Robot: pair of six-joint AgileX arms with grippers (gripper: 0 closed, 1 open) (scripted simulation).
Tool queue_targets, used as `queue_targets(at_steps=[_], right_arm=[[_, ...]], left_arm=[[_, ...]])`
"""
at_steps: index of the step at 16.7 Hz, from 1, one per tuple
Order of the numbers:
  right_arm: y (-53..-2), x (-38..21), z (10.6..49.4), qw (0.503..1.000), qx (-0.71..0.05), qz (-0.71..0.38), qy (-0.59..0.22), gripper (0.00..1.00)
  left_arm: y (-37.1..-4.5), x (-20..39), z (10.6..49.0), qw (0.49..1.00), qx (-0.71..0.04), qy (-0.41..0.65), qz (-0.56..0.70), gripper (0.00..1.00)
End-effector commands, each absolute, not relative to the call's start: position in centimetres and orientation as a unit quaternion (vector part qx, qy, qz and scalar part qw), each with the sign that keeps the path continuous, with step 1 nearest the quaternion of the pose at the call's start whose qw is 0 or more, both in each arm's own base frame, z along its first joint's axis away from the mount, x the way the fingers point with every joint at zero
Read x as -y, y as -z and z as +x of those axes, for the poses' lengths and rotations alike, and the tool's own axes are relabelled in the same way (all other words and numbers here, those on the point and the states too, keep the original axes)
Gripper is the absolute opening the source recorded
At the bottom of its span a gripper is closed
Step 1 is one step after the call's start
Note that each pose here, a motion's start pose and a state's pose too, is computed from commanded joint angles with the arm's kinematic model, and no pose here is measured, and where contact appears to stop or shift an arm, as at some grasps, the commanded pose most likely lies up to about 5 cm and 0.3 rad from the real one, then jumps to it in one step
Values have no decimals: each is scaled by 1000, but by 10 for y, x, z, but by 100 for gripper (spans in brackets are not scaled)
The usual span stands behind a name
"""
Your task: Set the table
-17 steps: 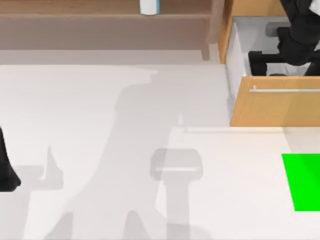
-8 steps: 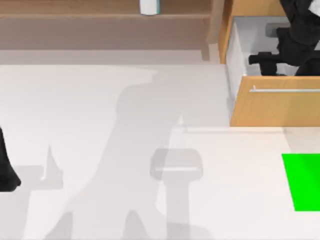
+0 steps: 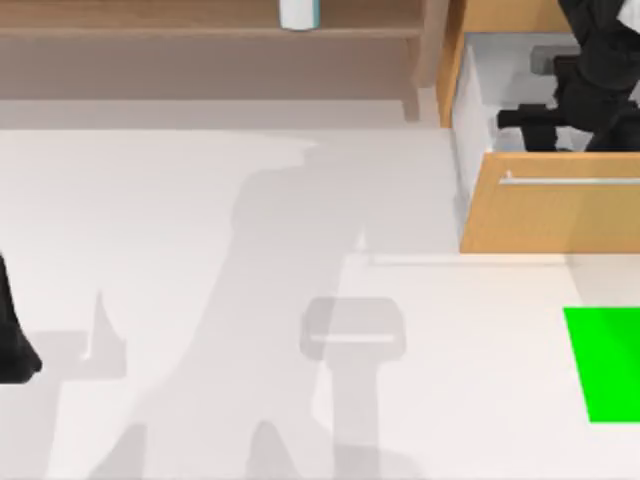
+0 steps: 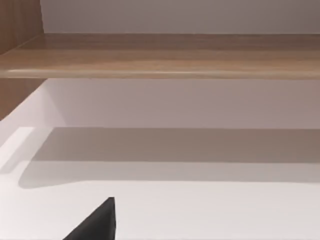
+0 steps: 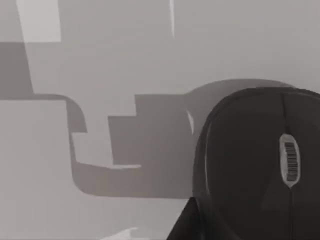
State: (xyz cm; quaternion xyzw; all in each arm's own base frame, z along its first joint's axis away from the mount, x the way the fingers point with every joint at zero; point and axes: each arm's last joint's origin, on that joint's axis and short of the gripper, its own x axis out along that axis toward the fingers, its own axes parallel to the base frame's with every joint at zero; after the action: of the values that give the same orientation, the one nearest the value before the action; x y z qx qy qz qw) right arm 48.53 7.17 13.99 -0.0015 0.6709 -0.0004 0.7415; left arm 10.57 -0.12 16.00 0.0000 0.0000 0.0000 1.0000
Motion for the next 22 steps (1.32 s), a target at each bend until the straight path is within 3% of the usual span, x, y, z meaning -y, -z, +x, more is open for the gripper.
queue_targets(at_steps=[10, 17, 22], right_arm=[[-159, -72, 481, 750, -661, -4, -2, 0], [-235, -68, 449, 794, -608, -11, -13, 0], [-293, -64, 405, 834, -550, -8, -26, 0]], left_arm=[[-160, 1, 106, 1000, 0, 0, 0, 100], [-160, 1, 106, 1000, 0, 0, 0, 100], [-160, 1, 106, 1000, 0, 0, 0, 100]])
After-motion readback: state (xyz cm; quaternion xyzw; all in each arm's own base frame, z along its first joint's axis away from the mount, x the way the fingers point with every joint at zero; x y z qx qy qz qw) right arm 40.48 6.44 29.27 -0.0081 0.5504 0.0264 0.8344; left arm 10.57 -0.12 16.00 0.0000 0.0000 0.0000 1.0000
